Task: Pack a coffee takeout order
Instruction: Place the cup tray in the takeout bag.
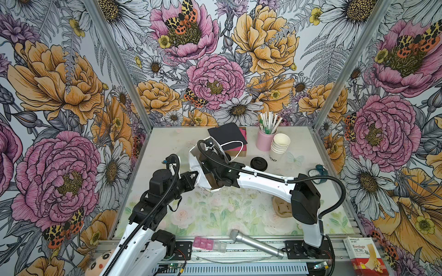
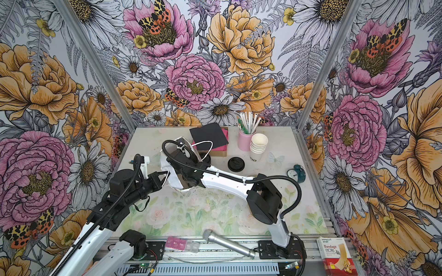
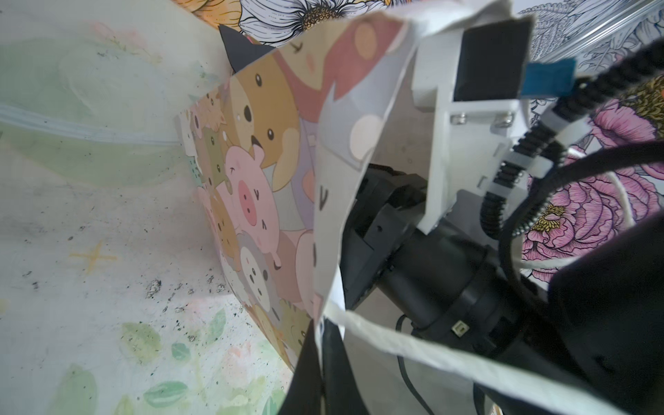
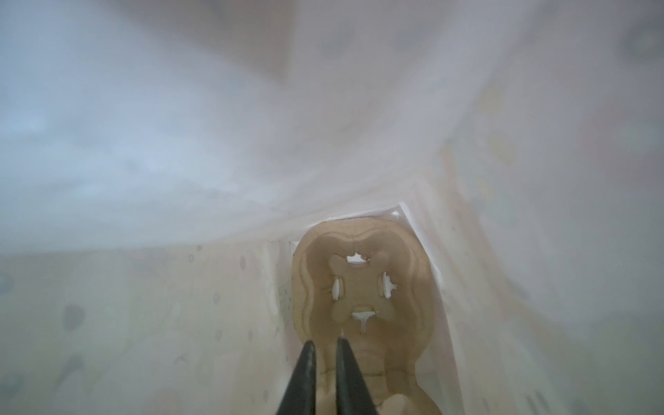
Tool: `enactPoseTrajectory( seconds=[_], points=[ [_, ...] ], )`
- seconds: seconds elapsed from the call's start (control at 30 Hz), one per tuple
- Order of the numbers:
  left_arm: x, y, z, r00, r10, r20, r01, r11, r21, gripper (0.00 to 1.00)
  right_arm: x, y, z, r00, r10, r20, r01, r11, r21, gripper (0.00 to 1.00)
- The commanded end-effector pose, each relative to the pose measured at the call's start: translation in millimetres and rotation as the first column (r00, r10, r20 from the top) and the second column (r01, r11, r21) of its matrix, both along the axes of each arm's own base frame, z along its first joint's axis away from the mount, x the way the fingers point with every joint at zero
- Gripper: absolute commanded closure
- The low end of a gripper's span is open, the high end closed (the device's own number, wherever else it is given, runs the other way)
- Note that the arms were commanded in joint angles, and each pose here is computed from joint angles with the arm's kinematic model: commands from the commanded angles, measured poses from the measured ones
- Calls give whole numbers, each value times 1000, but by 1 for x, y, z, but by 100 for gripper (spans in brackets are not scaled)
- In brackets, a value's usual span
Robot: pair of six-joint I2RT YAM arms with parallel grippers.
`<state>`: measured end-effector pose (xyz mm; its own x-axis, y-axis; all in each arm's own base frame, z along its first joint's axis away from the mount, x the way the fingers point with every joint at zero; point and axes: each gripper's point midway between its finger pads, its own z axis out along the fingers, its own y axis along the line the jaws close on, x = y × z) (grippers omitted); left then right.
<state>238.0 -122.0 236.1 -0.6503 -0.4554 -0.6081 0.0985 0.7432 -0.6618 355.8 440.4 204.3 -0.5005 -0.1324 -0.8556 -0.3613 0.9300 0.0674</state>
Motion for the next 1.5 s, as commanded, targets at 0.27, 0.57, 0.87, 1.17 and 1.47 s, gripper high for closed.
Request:
enactPoseTrajectory(
  seconds=[0.27,0.57,0.87,1.17,1.47],
  points=[
    [-4,11,3,998,10,-56,-4,994,107,100,-14,13,36,999,12,53,-16,998,62,90],
    [-2,10,1,998,7,-61,0,993,115,100,-38,17,87,992,69,105,-86,982,168,75],
    [-3,10,0,999,2,-55,5,992,127,100,-59,16,109,985,125,118,-150,960,237,59],
    [-1,13,7,998,34,-51,-28,994,107,100,-84,-1,167,955,195,223,-262,909,324,33],
    [1,17,27,985,133,-112,-140,988,-63,100,-95,-64,218,918,112,381,-246,913,325,17]
  ],
)
